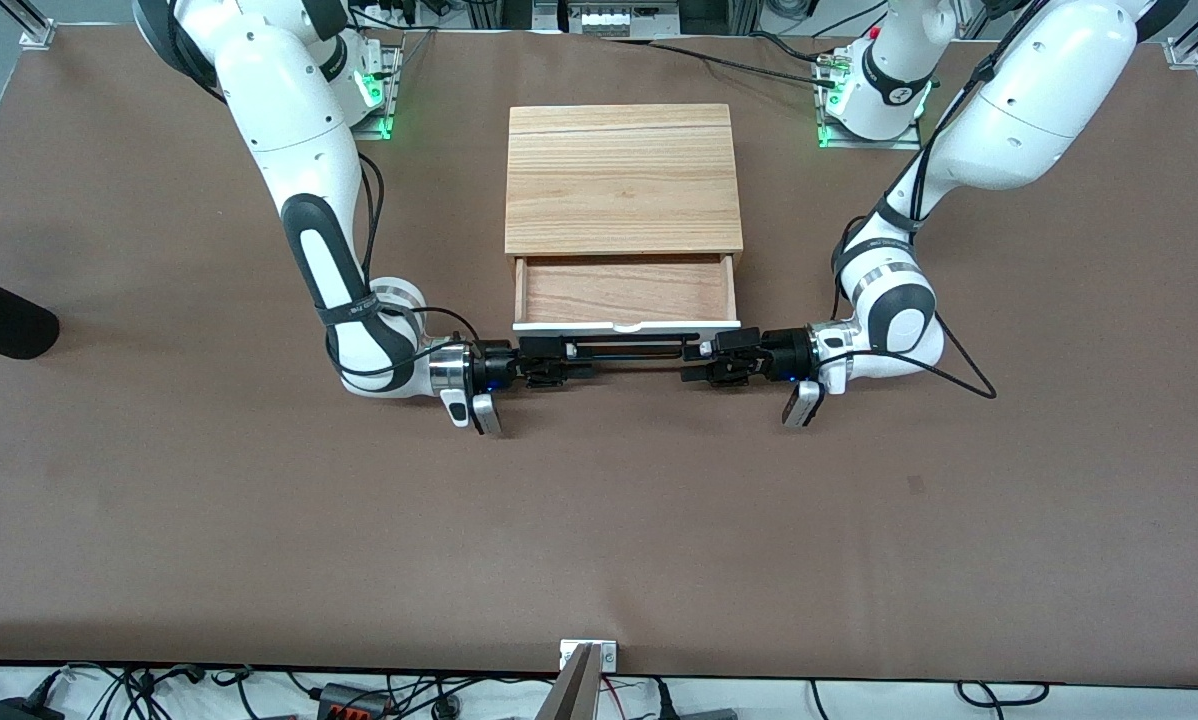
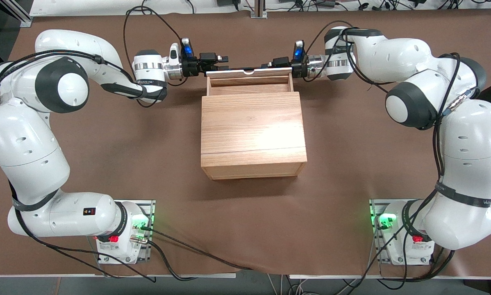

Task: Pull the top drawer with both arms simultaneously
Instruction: 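Pull the handle outward with both grippers, sliding the drawer open, then open both grippers and draw them back from the handle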

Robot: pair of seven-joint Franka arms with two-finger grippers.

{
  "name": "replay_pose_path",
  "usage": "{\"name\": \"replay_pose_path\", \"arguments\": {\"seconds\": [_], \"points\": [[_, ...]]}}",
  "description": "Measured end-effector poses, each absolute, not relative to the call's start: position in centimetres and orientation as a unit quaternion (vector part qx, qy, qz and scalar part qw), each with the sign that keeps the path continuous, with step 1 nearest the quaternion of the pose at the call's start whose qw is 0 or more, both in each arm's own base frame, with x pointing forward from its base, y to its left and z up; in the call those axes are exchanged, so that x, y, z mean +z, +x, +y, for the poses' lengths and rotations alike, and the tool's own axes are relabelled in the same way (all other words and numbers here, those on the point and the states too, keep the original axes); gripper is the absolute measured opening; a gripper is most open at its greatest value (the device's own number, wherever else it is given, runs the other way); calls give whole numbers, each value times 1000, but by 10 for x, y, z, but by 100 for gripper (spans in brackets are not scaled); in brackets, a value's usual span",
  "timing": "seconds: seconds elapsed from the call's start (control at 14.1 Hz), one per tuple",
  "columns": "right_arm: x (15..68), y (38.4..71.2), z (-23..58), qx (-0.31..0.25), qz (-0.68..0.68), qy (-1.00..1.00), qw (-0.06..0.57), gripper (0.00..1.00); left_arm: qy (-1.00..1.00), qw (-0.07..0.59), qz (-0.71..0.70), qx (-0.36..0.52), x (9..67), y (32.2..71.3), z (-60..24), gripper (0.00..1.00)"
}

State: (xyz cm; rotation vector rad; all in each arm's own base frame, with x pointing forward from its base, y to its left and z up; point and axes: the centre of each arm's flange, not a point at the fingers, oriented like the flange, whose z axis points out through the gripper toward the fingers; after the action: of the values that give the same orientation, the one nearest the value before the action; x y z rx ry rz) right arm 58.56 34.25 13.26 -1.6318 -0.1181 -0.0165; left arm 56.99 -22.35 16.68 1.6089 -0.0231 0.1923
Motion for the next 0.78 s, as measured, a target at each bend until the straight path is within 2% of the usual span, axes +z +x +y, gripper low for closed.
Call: {"name": "replay_pose_path", "arguments": {"seconds": [0.07,0.14,0.5,0.78], "points": [[136,588,343,-8,-53,-727,685,96,719,689,-11,86,167,570,-224,93],[140,592,345,-8,-52,-726,686,100,719,689,-11,86,167,570,-224,100],[167,613,348,-18,-59,-722,689,100,718,690,-12,90,169,572,-221,100],[225,650,322,18,-82,-770,632,100,731,676,-48,81,178,583,-214,100]]}}
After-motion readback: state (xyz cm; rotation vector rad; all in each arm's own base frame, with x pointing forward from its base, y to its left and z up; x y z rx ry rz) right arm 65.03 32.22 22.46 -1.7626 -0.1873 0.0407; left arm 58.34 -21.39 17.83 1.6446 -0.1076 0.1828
